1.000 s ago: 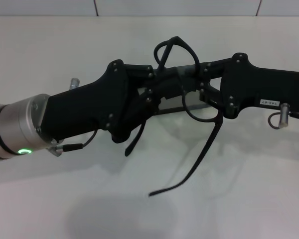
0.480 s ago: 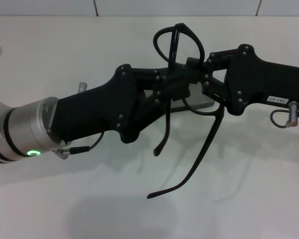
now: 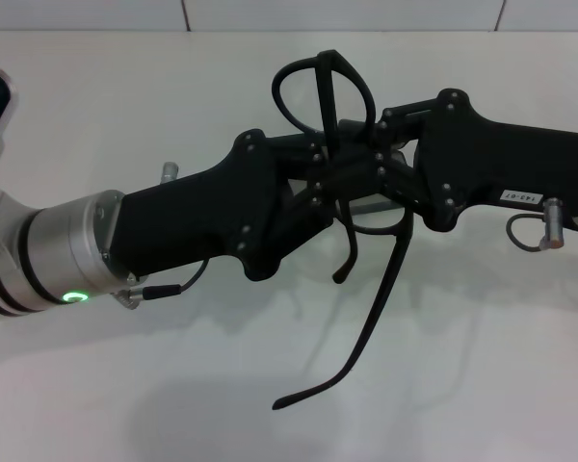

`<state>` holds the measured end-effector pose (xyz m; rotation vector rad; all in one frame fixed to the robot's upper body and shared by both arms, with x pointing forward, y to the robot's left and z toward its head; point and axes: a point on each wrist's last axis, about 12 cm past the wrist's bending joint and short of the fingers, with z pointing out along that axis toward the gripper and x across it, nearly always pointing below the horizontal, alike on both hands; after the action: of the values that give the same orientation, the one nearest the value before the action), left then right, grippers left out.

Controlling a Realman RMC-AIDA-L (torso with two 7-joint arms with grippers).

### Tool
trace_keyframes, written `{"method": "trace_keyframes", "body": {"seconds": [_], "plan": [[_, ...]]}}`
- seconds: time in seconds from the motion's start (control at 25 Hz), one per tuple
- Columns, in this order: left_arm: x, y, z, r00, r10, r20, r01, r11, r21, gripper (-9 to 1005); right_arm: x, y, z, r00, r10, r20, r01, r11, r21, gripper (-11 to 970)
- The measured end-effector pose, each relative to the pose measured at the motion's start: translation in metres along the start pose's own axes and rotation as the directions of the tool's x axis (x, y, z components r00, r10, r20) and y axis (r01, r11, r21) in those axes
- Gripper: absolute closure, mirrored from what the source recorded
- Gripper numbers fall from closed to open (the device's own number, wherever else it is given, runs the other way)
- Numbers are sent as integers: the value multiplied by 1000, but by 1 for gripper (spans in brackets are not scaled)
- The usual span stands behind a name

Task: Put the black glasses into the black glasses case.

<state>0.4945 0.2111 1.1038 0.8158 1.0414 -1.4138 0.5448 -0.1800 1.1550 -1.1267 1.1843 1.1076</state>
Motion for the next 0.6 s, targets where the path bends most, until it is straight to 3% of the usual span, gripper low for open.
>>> {"method": "trace_keyframes", "body": {"seconds": [0.6], "plan": [[2,7,4,1000,2,-7,-3,999,-36,919,0,0,2,1000,2,4,-2,1000,-19,850]]}}
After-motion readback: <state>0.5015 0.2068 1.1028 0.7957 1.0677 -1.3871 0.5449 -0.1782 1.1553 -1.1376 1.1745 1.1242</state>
